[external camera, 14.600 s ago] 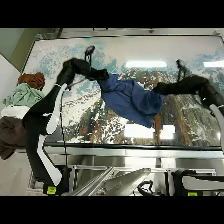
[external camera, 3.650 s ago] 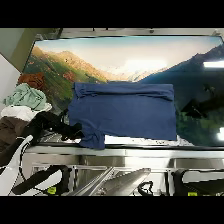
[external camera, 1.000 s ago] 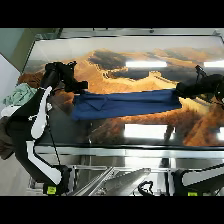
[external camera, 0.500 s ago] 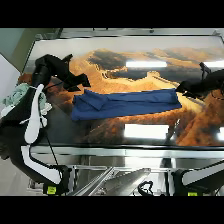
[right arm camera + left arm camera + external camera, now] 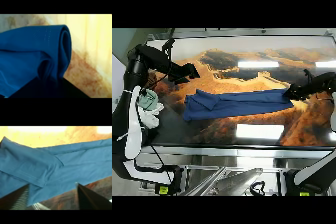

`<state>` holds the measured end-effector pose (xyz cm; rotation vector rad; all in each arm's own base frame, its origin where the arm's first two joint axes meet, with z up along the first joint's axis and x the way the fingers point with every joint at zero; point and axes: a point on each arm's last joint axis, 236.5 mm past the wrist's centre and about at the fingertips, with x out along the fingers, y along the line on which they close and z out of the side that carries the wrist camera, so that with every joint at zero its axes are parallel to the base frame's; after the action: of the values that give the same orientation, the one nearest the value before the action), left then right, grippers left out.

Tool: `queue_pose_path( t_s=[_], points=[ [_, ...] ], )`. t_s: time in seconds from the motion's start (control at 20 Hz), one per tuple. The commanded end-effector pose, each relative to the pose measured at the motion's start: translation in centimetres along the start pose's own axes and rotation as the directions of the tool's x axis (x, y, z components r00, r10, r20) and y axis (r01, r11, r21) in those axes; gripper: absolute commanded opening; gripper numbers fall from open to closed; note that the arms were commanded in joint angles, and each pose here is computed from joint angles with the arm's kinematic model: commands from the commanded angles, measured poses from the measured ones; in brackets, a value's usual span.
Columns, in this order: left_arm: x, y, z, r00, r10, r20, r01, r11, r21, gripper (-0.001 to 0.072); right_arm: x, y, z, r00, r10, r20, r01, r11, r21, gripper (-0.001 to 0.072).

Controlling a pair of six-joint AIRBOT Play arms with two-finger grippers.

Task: Fold the shirts.

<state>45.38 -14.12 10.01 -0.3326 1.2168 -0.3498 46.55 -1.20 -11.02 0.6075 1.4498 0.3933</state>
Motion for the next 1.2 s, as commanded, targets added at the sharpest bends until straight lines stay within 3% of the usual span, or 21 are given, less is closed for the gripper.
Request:
queue_pose_path(
  t_s=[0.0, 0.05, 0.3, 0.5, 0.65, 0.9, 1.15],
  points=[
    [0.6, -3.2, 0.0, 0.999, -0.030, 0.025, 0.028, 0.998, 0.061, 0.0117, 0.4, 1.1, -0.9, 0.997, 0.042, -0.058, -0.045, 0.998, -0.052, 0.0029],
    [1.5, -4.5, 0.0, 0.999, -0.043, 0.033, 0.040, 0.995, 0.086, 0.0020, 0.1, 1.3, -0.7, 0.998, 0.041, -0.052, -0.044, 0.997, -0.061, 0.0029],
    [11.3, -11.0, -2.4, 0.995, -0.093, -0.023, 0.095, 0.977, 0.191, 0.0019, -6.8, 6.2, 1.5, 0.997, 0.021, 0.081, -0.006, 0.985, -0.174, 0.0028],
    [22.6, -16.6, -9.0, 0.988, -0.108, -0.110, 0.136, 0.947, 0.289, 0.0019, -13.0, 11.3, -0.7, 0.990, 0.015, 0.138, 0.017, 0.974, -0.226, 0.0028],
    [28.2, -19.8, -12.4, 0.978, -0.158, -0.140, 0.193, 0.939, 0.287, 0.0019, -17.3, 14.8, -2.7, 0.980, 0.008, 0.201, 0.045, 0.965, -0.259, 0.0028],
    [31.6, -23.6, -13.3, 0.962, -0.200, -0.187, 0.251, 0.919, 0.305, 0.0019, -21.8, 18.9, -6.1, 0.962, 0.004, 0.273, 0.086, 0.944, -0.318, 0.0028],
    [30.7, -26.0, -13.6, 0.929, -0.299, -0.218, 0.343, 0.917, 0.204, 0.0019, -22.3, 19.4, -7.4, 0.967, -0.002, 0.256, 0.084, 0.947, -0.309, 0.0028]
  ],
)
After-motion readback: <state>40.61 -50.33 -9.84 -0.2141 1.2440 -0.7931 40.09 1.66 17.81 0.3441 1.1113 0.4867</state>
